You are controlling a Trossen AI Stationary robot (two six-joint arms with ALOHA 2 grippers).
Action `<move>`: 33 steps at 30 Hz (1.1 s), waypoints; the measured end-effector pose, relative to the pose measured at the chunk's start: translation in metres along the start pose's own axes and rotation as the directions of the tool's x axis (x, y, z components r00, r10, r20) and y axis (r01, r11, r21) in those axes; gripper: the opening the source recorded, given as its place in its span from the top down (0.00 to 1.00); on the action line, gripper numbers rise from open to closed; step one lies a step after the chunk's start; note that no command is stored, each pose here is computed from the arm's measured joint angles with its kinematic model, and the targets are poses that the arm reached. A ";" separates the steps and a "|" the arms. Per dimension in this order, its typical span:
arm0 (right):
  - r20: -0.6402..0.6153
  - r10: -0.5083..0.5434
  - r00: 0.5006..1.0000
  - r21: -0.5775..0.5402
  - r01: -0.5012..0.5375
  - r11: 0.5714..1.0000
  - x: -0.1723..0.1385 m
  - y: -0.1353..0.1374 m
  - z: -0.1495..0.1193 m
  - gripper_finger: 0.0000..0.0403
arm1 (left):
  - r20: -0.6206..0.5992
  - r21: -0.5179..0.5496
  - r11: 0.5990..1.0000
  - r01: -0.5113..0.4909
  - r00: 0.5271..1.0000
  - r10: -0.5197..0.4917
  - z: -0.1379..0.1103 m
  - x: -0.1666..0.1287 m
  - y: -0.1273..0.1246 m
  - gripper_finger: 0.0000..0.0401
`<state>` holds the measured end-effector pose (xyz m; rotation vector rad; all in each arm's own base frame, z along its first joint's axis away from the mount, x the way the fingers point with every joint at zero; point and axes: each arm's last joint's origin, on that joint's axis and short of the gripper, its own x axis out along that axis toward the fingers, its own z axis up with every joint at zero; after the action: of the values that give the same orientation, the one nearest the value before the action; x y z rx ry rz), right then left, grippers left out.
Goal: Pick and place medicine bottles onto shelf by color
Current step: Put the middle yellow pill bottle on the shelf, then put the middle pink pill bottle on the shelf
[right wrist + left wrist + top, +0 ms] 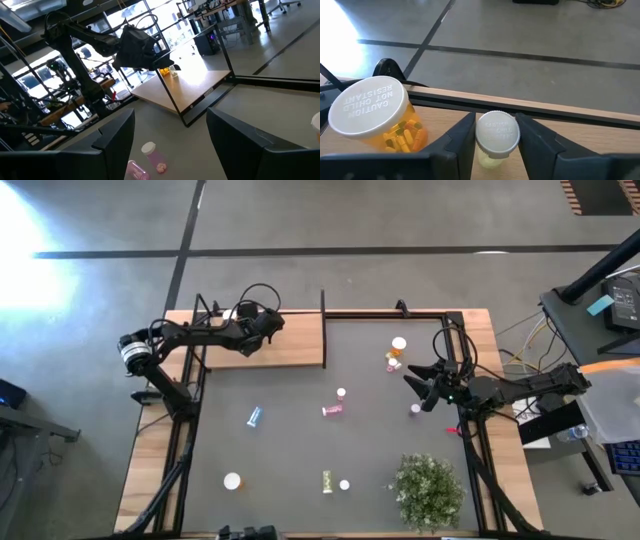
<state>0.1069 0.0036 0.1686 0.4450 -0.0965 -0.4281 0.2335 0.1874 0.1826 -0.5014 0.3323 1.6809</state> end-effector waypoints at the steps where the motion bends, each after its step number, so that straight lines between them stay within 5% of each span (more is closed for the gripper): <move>1: 0.000 0.000 1.000 0.000 0.000 1.000 0.000 0.000 0.000 0.41 | 0.000 0.001 1.000 -0.001 1.000 0.001 0.000 0.000 0.000 0.67; 14: 0.000 0.000 1.000 0.000 0.000 1.000 0.000 0.000 0.000 0.41 | 0.004 0.001 1.000 0.006 1.000 -0.006 0.002 -0.002 0.000 0.39; 33: 0.000 0.000 1.000 0.000 0.000 1.000 0.000 0.000 0.000 0.41 | 0.020 0.068 0.989 0.134 0.991 -0.135 0.006 -0.048 -0.004 0.35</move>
<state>0.1069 0.0036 0.1686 0.4450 -0.0966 -0.4278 0.2422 0.1496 0.2118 -0.4437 0.3284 1.5389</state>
